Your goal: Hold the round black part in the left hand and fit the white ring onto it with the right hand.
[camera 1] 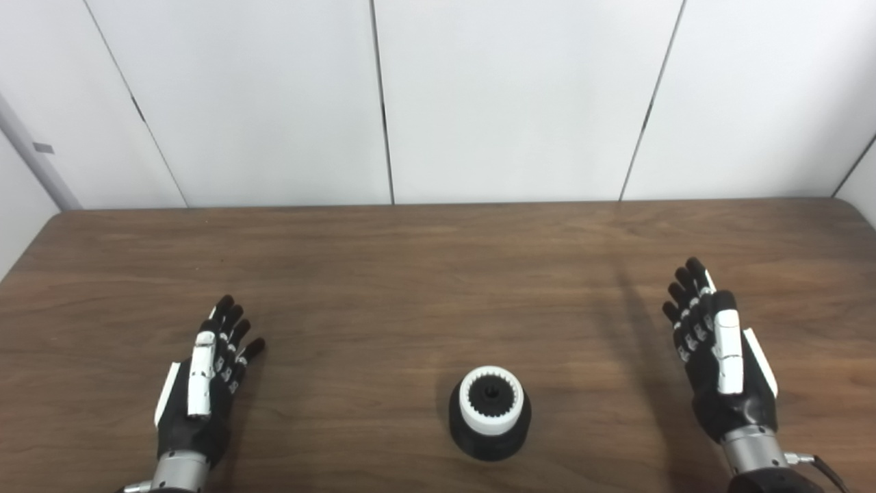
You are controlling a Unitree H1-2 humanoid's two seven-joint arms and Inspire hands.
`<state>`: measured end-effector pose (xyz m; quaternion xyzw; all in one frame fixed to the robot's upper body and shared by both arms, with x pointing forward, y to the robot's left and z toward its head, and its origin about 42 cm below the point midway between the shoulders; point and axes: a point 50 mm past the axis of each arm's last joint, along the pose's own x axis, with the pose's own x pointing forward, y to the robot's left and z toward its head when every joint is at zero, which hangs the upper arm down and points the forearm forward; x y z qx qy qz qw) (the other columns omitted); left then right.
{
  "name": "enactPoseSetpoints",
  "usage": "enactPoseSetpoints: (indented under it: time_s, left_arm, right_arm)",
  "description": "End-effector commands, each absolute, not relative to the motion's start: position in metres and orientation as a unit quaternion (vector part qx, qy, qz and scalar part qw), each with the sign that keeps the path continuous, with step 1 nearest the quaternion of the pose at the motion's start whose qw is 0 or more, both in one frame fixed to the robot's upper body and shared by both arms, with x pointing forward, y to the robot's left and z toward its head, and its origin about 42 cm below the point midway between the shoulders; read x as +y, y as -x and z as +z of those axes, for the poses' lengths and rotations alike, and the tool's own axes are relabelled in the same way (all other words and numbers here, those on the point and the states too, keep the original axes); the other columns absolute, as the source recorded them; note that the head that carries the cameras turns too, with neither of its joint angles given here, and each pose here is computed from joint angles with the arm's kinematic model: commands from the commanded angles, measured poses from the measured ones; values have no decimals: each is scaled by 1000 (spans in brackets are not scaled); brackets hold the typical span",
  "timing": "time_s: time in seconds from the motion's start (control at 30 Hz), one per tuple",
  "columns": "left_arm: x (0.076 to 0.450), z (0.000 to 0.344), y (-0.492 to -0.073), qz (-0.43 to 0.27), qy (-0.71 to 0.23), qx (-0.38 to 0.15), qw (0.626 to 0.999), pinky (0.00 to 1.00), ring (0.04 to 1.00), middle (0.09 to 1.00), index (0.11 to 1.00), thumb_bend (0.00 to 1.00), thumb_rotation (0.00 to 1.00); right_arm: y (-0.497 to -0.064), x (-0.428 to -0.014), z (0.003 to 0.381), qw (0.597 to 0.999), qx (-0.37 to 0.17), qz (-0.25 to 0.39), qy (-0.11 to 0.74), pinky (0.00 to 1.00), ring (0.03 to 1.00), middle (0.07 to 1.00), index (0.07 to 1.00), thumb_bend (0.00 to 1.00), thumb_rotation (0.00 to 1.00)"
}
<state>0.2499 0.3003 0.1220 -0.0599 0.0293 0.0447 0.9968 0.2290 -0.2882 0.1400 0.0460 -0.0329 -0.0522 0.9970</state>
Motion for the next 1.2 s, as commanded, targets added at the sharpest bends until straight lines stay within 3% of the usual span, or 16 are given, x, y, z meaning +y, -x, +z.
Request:
enactPoseSetpoints:
  time_s: [0.0,1.17]
  left_arm:
    - [304,128,-250,51,40,19,998,1000,983,987,983,455,998]
    - [295,138,-252,80,24,-4,996,923,921,930,915,502,922]
  right_arm:
    - [-212,-293,140,997,-21,-56,-42,1000,1000,1000,1000,536,1000]
    - [-215,-303,153,998,-15,-61,-27,1000,1000,1000,1000,542,1000]
